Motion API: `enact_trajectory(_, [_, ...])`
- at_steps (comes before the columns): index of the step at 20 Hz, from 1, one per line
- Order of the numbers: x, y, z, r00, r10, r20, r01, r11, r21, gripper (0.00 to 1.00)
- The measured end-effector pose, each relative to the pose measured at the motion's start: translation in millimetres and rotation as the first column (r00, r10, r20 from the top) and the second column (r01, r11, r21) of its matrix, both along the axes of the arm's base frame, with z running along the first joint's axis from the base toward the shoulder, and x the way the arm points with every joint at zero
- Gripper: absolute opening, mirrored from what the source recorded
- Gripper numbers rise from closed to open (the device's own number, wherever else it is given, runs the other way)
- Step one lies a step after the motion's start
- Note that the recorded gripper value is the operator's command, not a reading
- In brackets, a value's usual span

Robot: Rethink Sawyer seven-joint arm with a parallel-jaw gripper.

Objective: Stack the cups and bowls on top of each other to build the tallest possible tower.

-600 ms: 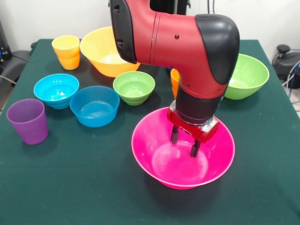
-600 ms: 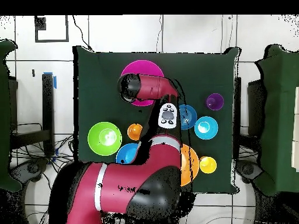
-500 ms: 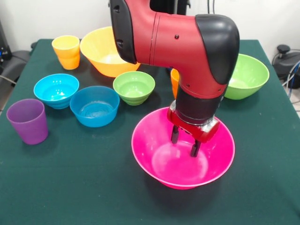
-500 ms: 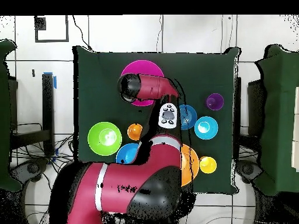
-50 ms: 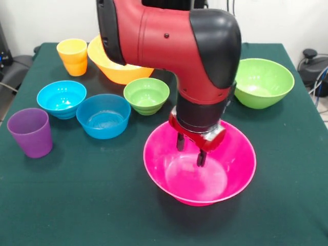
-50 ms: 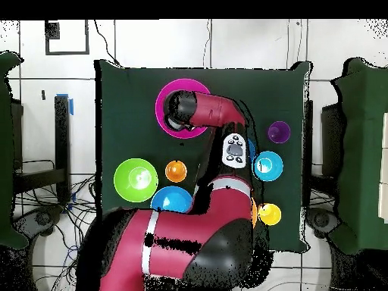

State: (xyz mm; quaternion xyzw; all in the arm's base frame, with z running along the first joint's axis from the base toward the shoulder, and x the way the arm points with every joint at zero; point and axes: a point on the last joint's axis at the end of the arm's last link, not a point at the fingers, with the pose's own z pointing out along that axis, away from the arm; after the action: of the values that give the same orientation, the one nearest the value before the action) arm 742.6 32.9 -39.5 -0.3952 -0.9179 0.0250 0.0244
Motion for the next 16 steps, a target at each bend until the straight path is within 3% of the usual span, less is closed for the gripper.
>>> enact_trajectory(3, [1.4, 1.3, 11.9, 0.9998, 0.000, -0.019, 0.000, 1.0000, 0.005, 1.00])
enact_trajectory(8, [4.4, 12.3, 41.7, 0.9958, 0.012, -0.090, -0.010, 0.9997, 0.022, 1.00])
enact_trajectory(9, [6.8, 19.6, 57.9, 0.9914, 0.021, -0.129, -0.017, 0.9994, 0.031, 1.00])
enact_trajectory(14, [7.7, 42.9, 103.2, 0.9756, 0.048, -0.214, -0.038, 0.9980, 0.051, 1.00])
enact_trajectory(16, [6.8, 51.0, 115.3, 0.9722, 0.058, -0.227, -0.048, 0.9975, 0.052, 1.00])
